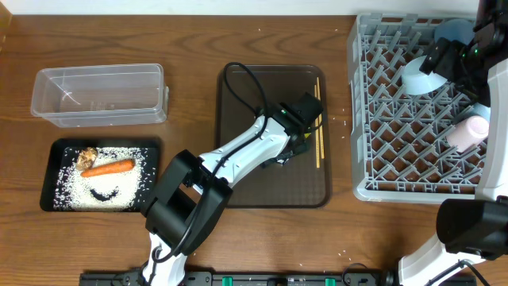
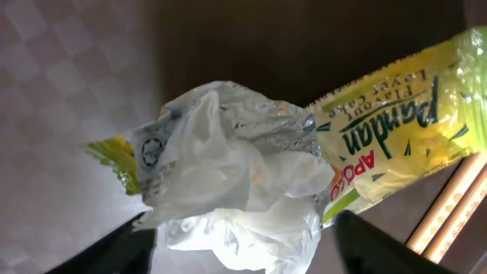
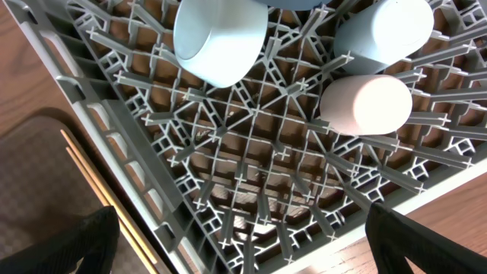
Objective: Sort waste into correct bins and load items into the dishwasher rack
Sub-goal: 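Grasp the white tissue with the left gripper and lift it, then carry the tissue to the clear plastic bin and release it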
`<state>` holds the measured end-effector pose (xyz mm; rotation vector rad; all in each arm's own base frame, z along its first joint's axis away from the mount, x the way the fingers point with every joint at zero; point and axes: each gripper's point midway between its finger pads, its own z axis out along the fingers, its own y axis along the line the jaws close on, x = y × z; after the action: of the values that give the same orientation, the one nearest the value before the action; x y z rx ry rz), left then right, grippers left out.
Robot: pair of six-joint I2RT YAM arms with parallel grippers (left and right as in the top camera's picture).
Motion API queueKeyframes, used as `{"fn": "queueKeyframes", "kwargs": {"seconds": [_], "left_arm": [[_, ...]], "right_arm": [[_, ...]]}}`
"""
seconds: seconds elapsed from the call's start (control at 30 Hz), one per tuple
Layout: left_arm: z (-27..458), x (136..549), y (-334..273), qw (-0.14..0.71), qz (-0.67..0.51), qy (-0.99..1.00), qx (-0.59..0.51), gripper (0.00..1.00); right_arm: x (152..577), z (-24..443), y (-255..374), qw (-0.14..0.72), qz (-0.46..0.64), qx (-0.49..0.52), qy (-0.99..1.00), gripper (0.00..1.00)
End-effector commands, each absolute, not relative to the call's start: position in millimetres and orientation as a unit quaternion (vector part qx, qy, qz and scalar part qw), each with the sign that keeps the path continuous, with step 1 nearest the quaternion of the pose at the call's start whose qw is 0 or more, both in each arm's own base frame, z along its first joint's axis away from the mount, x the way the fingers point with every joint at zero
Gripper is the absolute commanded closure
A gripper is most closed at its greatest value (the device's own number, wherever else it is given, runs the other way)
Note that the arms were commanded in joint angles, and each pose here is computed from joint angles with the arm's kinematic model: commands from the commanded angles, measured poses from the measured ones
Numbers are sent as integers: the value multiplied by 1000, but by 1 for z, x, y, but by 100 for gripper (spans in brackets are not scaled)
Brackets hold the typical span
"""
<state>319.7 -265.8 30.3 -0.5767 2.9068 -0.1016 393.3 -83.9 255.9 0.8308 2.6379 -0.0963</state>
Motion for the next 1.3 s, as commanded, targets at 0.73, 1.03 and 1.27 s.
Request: {"fn": "queueKeyframes", "kwargs": {"seconds": [0.73, 1.03, 1.27], "left_arm": [[40, 318, -268, 109, -20, 977, -182, 94], [103, 315, -264, 144, -65, 973, -169, 94], [148, 311, -259, 174, -101, 966, -164, 94]], "right_arm": [[394, 257, -80, 187, -32, 296, 936, 1], [394, 257, -80, 187, -32, 296, 936, 1], [394, 257, -80, 187, -32, 296, 936, 1]]}}
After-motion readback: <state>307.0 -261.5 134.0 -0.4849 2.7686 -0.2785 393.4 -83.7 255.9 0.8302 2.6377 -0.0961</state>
